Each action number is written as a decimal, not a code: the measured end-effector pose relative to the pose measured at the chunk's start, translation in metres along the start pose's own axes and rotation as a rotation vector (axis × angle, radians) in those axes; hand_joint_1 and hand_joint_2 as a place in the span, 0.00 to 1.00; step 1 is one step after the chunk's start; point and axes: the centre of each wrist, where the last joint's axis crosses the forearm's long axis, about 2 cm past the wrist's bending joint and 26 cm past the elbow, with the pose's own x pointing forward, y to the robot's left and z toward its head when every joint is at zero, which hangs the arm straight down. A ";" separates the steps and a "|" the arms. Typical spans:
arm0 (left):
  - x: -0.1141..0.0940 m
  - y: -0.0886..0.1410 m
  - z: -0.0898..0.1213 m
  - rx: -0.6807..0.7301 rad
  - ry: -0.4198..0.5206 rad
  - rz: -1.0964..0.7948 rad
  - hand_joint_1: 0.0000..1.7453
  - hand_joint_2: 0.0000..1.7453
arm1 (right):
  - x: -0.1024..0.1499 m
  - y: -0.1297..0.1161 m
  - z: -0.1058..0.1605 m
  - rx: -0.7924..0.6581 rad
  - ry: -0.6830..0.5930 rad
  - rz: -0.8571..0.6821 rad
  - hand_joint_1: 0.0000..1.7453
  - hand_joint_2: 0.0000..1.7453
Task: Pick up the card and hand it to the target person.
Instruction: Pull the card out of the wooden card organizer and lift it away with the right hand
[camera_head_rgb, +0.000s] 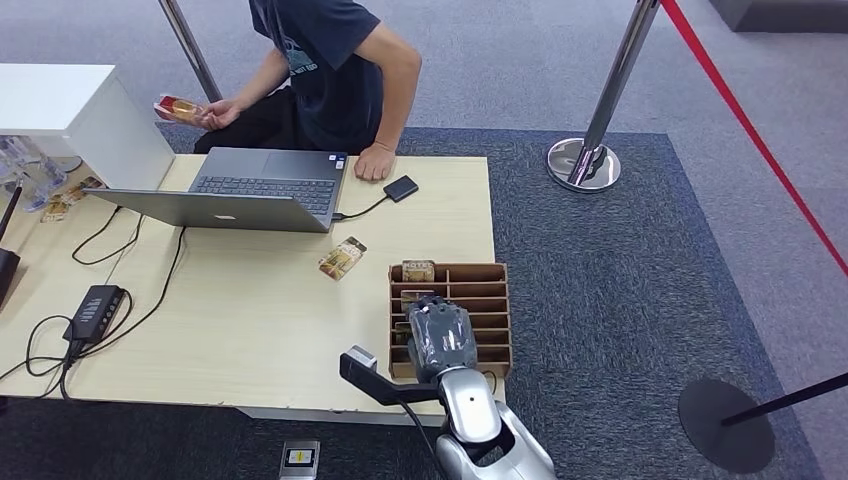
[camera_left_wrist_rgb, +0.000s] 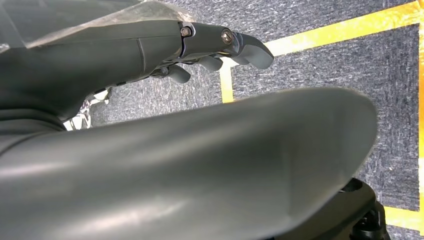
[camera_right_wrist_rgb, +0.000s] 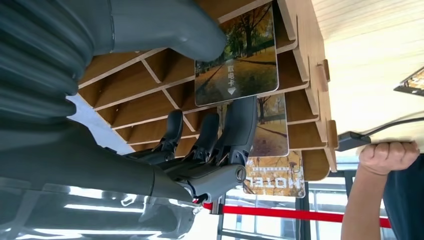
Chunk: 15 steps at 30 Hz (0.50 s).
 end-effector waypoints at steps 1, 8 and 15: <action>0.000 0.000 0.000 0.000 0.000 0.000 0.00 0.00 | 0.000 0.000 0.000 0.000 0.001 0.000 0.58 1.00; 0.000 -0.001 0.000 -0.001 -0.001 -0.003 0.00 0.00 | -0.001 0.001 -0.001 -0.006 0.007 -0.001 0.82 1.00; 0.000 -0.001 0.000 -0.001 -0.004 -0.003 0.00 0.00 | -0.003 0.000 -0.001 -0.021 0.004 0.002 0.99 1.00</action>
